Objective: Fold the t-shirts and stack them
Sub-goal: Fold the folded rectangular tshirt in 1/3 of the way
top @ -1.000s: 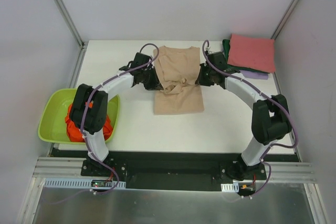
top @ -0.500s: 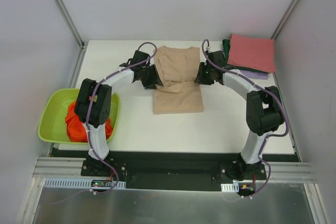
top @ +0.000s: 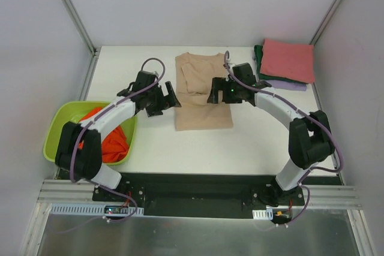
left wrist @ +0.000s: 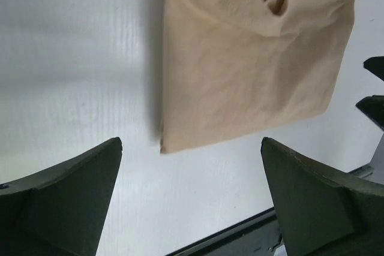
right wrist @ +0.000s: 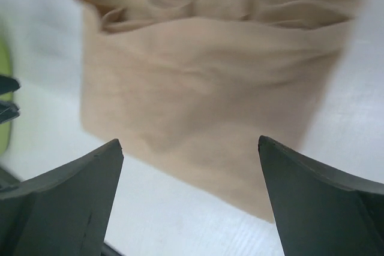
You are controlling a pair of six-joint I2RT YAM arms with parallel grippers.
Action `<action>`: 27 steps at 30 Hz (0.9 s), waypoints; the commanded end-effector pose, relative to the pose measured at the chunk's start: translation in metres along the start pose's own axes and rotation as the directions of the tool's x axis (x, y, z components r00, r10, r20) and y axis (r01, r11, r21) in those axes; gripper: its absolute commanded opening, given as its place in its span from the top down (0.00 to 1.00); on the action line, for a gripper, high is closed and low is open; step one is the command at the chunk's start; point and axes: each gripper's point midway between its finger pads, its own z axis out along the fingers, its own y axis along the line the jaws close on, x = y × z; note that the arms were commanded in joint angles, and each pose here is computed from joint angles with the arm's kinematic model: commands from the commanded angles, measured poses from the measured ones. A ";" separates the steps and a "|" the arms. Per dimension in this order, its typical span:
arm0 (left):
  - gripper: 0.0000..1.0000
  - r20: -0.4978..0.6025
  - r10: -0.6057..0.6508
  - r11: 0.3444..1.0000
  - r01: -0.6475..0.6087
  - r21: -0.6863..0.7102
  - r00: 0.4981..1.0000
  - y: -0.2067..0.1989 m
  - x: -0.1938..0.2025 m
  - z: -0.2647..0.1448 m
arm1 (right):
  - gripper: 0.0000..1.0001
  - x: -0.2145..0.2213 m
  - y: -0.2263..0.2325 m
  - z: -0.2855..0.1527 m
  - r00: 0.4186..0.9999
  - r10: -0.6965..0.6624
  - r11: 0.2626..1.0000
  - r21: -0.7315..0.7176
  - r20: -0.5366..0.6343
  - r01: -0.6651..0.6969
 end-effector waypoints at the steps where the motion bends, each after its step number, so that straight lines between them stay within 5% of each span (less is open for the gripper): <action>1: 0.01 0.094 -0.051 0.996 0.057 -0.064 0.994 0.030 0.019 -0.034 | 0.04 0.032 0.079 0.002 0.989 -0.139 0.954 -0.273 -0.047 0.122; 8: 0.01 0.081 -0.088 0.993 0.094 -0.074 0.993 0.062 0.067 -0.052 | 0.04 0.040 0.126 0.050 0.980 -0.164 0.928 -0.356 -0.112 0.115; 18: 0.01 0.030 -0.103 0.992 0.104 -0.067 0.994 0.072 0.091 -0.053 | 0.04 -0.056 0.097 0.120 0.987 -0.158 0.960 -0.227 0.033 0.162; 27: 0.01 0.014 -0.091 0.994 0.092 -0.051 0.996 0.062 0.083 -0.049 | 0.04 -0.082 0.113 0.068 0.965 -0.238 0.928 -0.267 0.111 0.259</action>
